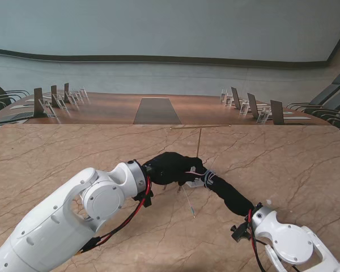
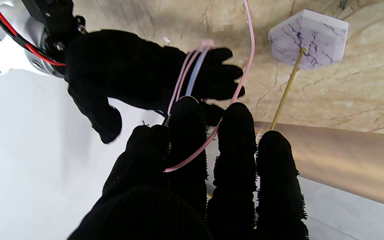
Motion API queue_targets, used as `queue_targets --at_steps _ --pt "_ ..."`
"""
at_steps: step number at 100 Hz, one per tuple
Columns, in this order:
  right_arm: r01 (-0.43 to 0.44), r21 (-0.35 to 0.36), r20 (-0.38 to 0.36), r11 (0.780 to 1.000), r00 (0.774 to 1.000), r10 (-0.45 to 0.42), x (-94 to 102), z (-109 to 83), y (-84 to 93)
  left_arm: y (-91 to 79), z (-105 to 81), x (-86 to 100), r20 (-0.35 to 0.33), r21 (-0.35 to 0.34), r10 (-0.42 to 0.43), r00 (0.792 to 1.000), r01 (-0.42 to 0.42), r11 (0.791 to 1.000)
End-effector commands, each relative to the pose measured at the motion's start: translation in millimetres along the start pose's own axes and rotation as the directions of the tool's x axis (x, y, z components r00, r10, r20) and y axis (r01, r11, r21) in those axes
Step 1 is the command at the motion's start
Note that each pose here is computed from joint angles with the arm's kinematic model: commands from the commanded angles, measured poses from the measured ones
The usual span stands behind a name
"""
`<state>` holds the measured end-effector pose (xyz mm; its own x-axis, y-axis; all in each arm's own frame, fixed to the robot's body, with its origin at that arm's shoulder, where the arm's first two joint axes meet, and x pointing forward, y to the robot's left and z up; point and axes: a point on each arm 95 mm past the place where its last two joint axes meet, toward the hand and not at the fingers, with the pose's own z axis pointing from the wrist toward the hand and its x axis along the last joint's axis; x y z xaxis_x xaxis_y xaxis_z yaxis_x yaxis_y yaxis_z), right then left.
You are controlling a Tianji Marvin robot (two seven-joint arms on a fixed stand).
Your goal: Take the wired earphone off the rack, coil the cable and place them on the table
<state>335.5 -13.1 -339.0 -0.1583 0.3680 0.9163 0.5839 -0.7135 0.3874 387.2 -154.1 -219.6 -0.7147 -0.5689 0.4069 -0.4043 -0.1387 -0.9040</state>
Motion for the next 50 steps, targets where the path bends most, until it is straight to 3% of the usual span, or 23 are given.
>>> queue_targets --at_steps 1,28,50 --pt "0.003 -0.023 -0.023 1.000 1.000 -0.004 4.4 3.2 6.0 7.3 -2.2 6.3 -0.007 -0.011 -0.020 1.000 0.020 1.000" --pt "0.013 -0.066 -0.090 0.998 0.996 -0.019 15.8 9.0 19.8 21.1 -4.6 10.2 -0.007 -0.029 -0.058 0.998 0.057 0.998" --pt "0.039 -0.057 -0.150 0.998 0.988 -0.047 30.7 12.0 25.0 35.5 -3.9 6.7 0.025 -0.050 -0.090 0.996 0.091 0.995"
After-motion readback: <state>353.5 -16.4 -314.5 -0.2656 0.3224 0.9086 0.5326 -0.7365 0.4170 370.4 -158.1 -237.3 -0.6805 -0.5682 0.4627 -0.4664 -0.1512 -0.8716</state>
